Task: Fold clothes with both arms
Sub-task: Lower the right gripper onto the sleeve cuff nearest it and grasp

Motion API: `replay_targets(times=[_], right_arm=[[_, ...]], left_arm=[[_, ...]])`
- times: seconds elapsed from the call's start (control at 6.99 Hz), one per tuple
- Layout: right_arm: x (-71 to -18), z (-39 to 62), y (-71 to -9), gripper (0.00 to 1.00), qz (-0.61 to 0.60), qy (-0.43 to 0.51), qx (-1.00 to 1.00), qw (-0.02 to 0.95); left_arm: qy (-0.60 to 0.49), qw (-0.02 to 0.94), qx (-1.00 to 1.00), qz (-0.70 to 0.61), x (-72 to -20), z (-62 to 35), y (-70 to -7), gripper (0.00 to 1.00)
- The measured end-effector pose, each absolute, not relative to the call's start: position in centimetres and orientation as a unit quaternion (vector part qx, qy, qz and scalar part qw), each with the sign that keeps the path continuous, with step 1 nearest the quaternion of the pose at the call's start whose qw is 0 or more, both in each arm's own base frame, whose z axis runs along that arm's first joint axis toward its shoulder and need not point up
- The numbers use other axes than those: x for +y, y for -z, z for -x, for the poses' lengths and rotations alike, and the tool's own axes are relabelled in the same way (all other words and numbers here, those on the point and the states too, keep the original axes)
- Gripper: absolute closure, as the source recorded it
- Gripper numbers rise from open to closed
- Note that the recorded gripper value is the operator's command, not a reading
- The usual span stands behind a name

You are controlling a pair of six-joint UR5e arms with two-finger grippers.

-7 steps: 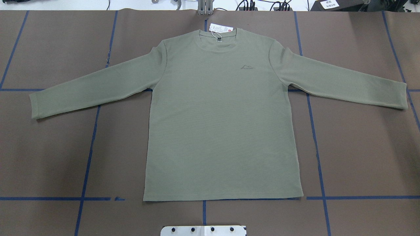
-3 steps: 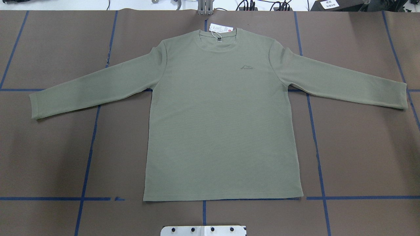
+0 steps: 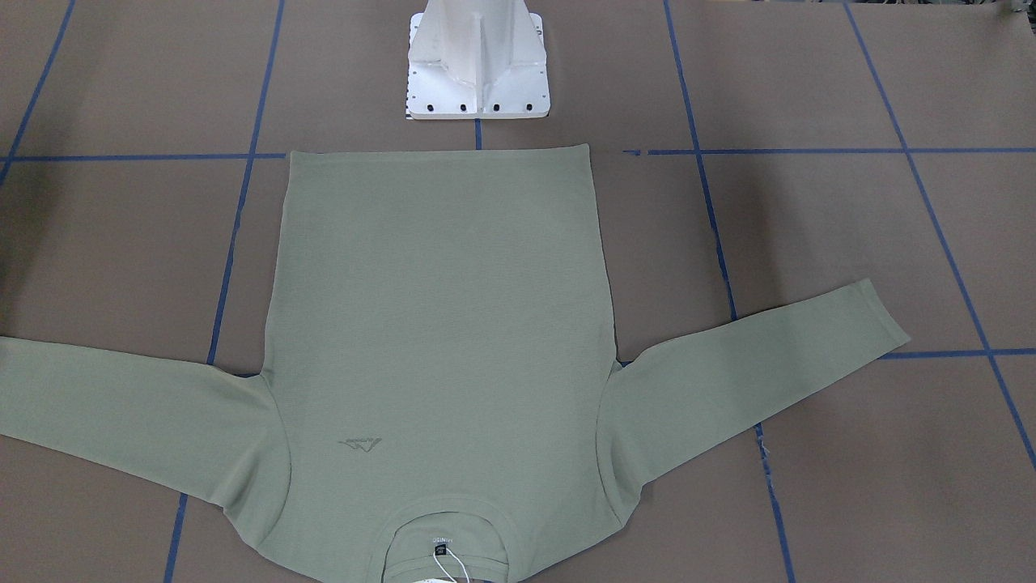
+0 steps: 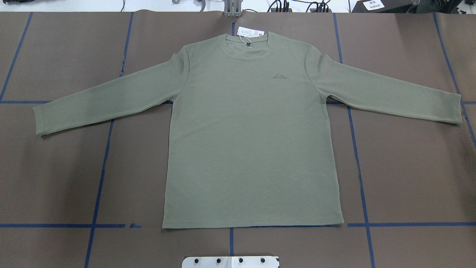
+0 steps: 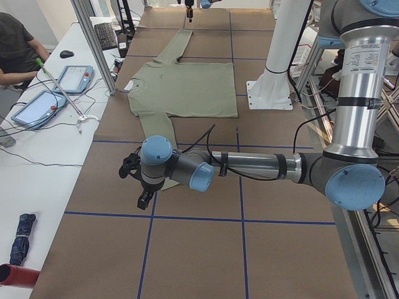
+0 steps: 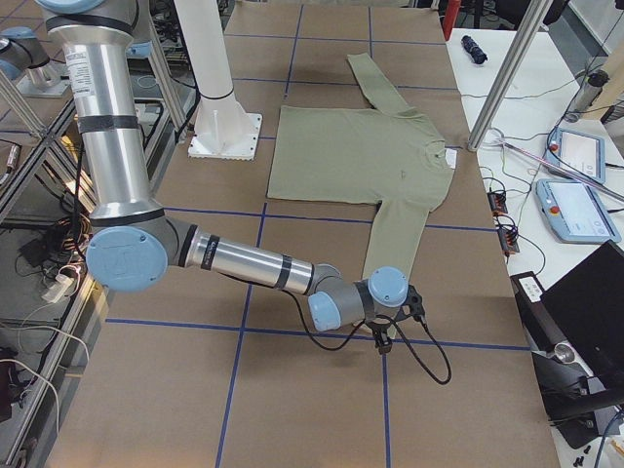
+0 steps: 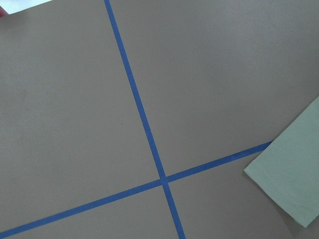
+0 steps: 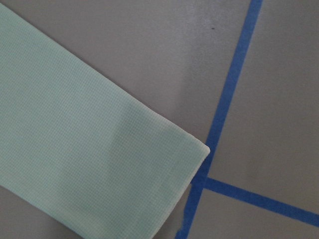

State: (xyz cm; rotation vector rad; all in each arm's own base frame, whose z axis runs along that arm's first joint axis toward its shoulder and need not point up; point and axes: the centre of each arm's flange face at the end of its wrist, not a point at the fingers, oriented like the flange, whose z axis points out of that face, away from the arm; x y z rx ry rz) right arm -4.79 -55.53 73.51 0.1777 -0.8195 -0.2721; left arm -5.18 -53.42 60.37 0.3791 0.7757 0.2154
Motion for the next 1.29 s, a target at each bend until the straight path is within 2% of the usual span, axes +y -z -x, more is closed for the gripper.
replay_targets(times=[0.86, 1.29], right_arm=[[-57.7, 8.4, -72.9, 0.0, -0.085, 0.147, -0.37, 0.913], [-57.8, 8.4, -74.5, 0.0, -0.067, 0.135, -0.366, 0.918]], left_arm=[[-0.108, 0.901, 0.376, -0.187, -53.4, 5.2, -60.2, 0.0], [-0.108, 0.901, 0.376, -0.189, -53.5, 5.1, -60.0, 0.0]])
